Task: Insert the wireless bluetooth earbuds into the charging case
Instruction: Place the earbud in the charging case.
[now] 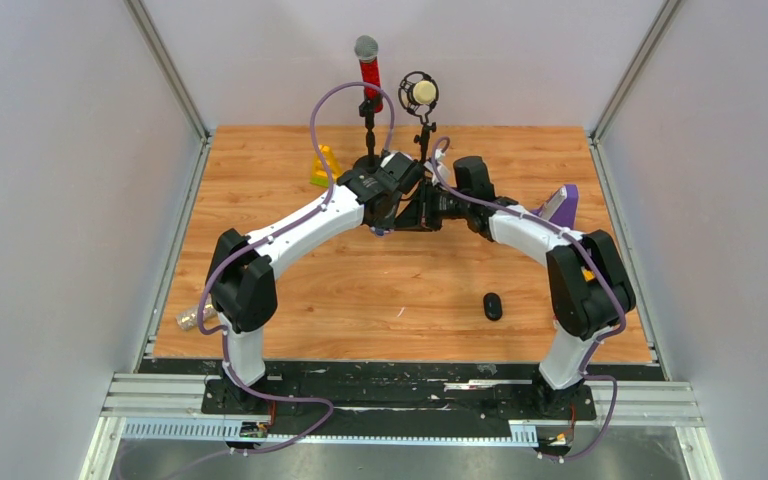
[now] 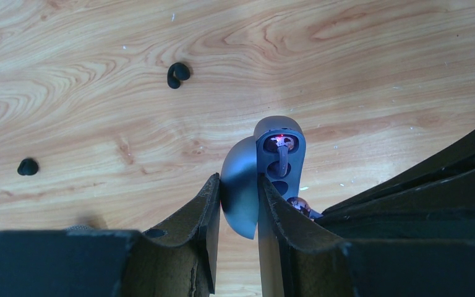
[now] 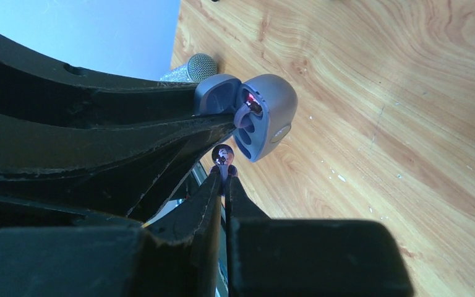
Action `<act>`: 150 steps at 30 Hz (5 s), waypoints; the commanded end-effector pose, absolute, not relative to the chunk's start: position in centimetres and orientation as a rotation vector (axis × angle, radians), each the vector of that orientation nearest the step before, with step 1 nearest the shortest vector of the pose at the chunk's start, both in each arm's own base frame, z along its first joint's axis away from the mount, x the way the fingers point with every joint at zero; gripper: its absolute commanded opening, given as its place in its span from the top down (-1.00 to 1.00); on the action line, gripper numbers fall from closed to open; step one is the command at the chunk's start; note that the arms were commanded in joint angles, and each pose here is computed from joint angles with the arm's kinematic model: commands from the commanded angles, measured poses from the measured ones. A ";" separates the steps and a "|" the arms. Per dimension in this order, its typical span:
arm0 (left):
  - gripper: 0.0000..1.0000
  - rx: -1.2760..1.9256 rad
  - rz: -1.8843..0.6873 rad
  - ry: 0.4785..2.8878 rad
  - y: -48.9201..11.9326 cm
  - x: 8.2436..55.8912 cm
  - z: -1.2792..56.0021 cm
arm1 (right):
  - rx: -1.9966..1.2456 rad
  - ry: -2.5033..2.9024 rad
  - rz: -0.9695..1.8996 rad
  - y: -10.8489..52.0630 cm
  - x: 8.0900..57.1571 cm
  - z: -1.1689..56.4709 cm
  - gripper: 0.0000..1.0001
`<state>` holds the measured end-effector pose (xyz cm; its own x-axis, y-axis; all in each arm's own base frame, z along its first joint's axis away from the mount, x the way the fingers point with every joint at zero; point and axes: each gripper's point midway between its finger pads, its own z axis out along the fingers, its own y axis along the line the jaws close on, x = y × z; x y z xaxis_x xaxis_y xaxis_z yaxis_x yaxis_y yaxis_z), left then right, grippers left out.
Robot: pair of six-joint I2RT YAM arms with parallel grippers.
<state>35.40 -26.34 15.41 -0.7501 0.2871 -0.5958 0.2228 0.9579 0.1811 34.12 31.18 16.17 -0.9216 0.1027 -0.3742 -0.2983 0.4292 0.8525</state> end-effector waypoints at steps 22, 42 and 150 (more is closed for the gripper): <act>1.00 0.266 0.052 2.361 -26.6 35.9 19.1 | -0.176 2.298 1.443 32.7 34.7 15.4 0.91; 1.00 0.263 0.053 2.344 -26.6 35.5 19.3 | -0.160 2.291 1.419 32.7 35.2 15.5 0.90; 0.99 0.293 -0.097 2.455 -27.2 35.0 17.1 | -0.225 2.283 1.507 34.0 33.8 16.5 0.77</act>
<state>34.86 -26.70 14.60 -0.7944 0.2284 -0.5629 0.2382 0.9695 0.0571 32.68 33.27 14.86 -0.9285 0.0636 -0.3658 -0.3055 0.4292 0.8500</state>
